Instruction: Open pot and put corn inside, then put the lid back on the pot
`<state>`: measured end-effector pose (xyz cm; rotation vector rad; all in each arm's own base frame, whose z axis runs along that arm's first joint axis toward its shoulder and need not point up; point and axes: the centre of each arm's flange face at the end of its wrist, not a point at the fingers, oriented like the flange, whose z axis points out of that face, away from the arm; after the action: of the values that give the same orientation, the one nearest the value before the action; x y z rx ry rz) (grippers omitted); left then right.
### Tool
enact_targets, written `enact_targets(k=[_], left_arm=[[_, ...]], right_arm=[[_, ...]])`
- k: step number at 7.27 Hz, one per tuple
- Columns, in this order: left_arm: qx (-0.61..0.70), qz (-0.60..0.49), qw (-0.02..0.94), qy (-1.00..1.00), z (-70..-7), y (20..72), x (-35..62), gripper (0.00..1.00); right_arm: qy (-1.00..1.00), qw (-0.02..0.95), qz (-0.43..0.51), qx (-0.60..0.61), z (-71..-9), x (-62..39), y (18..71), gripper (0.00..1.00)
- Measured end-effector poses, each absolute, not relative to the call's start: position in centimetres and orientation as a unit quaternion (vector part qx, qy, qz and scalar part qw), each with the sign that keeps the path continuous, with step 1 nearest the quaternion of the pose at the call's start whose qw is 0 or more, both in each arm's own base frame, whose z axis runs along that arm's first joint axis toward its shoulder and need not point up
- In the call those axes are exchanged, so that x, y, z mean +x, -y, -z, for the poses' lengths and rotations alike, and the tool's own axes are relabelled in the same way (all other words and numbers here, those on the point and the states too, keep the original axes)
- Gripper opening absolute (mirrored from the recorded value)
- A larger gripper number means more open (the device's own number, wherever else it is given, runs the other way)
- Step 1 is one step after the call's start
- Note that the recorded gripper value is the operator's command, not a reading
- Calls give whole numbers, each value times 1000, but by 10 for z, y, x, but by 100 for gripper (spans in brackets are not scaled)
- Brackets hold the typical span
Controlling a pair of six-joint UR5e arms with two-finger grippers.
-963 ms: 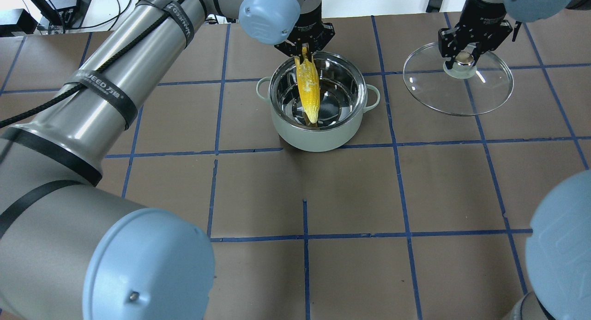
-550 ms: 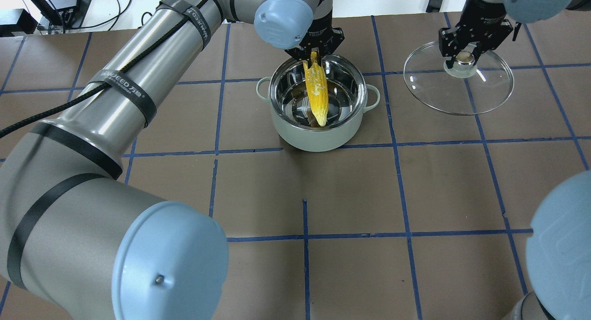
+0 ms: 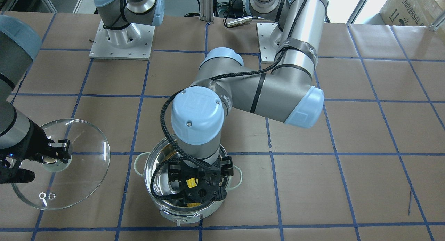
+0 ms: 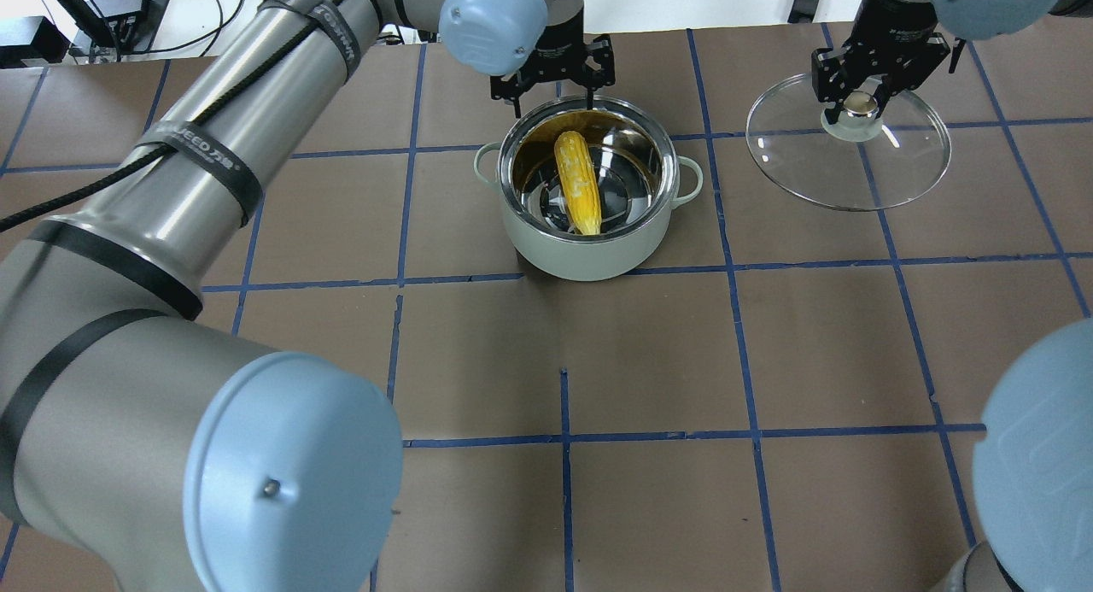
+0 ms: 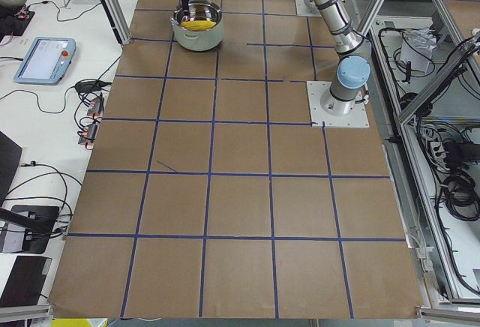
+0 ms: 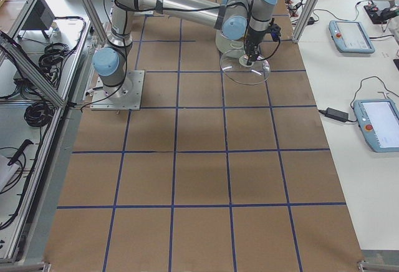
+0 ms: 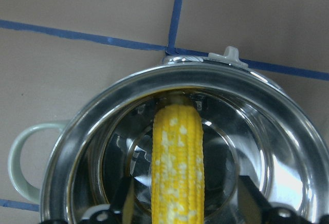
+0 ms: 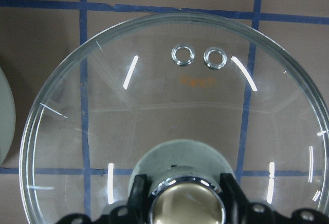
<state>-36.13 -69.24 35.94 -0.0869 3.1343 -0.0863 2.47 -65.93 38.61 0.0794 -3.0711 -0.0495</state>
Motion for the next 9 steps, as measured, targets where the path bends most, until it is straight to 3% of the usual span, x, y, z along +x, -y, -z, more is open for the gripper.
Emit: enact_targets(k=[5,9], left_arm=[[10,-3,8,-1000,-442,692,-191,100],[34,-44,-17,-998,-450,632,-113,100]], right_arm=[[999,41,-28,-14,-439,128,641,29],[997,31,-35,-59,-446,234,641,29]])
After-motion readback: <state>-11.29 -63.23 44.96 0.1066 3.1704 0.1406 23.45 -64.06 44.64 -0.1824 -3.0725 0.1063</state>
